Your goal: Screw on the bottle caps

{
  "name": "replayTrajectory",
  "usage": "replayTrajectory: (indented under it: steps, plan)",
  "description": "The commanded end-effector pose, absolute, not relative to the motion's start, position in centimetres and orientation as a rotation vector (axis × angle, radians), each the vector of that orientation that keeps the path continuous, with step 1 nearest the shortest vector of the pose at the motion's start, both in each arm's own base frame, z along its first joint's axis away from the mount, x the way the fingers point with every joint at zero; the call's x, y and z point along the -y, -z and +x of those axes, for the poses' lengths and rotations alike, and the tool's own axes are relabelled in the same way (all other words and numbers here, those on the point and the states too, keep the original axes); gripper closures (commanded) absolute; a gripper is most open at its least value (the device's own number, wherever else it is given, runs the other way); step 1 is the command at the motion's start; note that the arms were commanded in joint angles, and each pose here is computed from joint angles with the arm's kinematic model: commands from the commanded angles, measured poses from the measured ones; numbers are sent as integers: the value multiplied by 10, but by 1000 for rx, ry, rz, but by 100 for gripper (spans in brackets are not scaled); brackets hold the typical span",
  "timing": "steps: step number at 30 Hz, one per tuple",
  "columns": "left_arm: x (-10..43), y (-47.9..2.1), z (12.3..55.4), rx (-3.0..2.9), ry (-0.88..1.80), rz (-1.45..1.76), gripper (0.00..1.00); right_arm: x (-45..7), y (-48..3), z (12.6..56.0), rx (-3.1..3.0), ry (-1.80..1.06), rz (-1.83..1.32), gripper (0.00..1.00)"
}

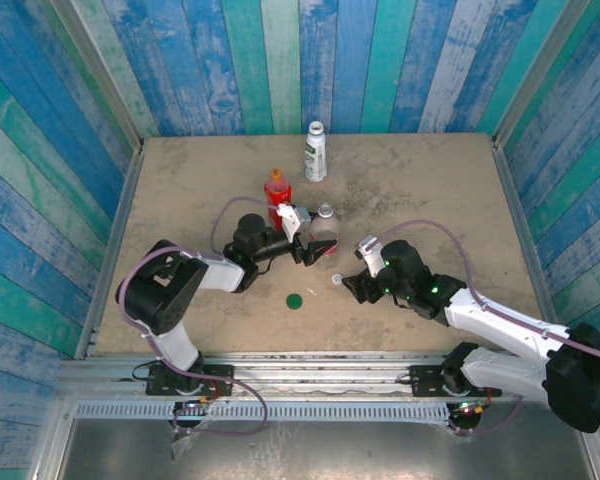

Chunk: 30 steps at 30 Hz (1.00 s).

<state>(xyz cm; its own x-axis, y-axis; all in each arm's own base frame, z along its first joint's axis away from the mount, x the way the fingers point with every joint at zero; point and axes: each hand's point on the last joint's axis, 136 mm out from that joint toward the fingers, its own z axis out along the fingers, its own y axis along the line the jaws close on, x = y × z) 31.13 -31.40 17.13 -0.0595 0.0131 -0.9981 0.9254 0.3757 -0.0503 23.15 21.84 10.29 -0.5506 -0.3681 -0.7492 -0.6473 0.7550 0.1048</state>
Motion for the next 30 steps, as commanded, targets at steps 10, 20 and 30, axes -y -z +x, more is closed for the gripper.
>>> replayTrajectory:
  steps: [10, 20, 30]
  plan:
    - [316, -167, 313, -1375, 962, 901, 15, -224, -108, 236, -2202, -493, -743, 19]
    - [321, -169, 312, -1348, 996, 923, 13, -224, -107, 236, -2207, -493, -742, 19]
    - [328, -171, 312, -1334, 1008, 942, 12, -224, -106, 236, -2212, -493, -739, 19]
